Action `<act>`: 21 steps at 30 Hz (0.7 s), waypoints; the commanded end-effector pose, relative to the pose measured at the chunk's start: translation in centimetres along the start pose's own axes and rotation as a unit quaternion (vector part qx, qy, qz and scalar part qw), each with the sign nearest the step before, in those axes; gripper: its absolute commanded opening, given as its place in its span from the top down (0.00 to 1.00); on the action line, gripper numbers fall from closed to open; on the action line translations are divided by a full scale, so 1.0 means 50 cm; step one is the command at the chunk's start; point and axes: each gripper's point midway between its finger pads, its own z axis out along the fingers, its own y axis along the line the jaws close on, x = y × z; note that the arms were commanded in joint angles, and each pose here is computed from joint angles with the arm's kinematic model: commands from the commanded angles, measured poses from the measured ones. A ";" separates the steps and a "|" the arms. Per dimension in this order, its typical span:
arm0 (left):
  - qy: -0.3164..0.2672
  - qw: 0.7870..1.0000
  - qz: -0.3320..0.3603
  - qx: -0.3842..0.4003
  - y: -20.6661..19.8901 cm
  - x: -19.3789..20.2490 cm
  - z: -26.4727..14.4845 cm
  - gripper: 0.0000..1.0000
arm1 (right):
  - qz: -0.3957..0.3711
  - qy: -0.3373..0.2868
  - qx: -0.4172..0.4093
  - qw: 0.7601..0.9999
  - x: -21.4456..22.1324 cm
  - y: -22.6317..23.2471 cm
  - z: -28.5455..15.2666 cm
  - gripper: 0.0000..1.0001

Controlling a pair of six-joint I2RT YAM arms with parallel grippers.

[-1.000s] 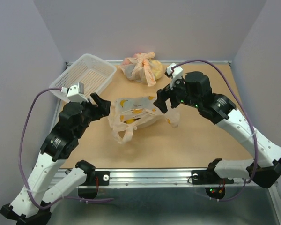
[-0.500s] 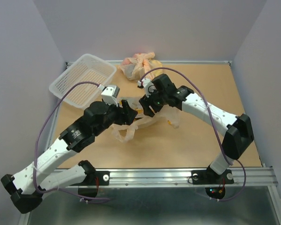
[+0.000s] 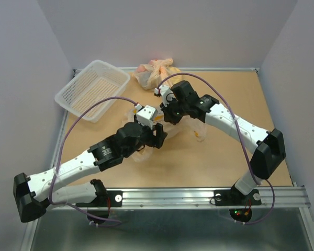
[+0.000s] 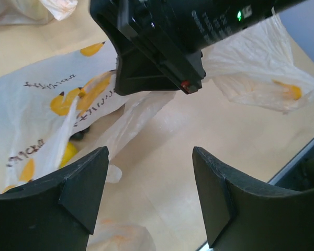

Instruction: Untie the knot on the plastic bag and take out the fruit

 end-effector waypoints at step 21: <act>-0.027 0.993 0.030 -0.112 0.043 0.140 0.162 0.31 | 0.021 -0.085 0.024 0.996 -0.095 -0.001 -0.049 1.00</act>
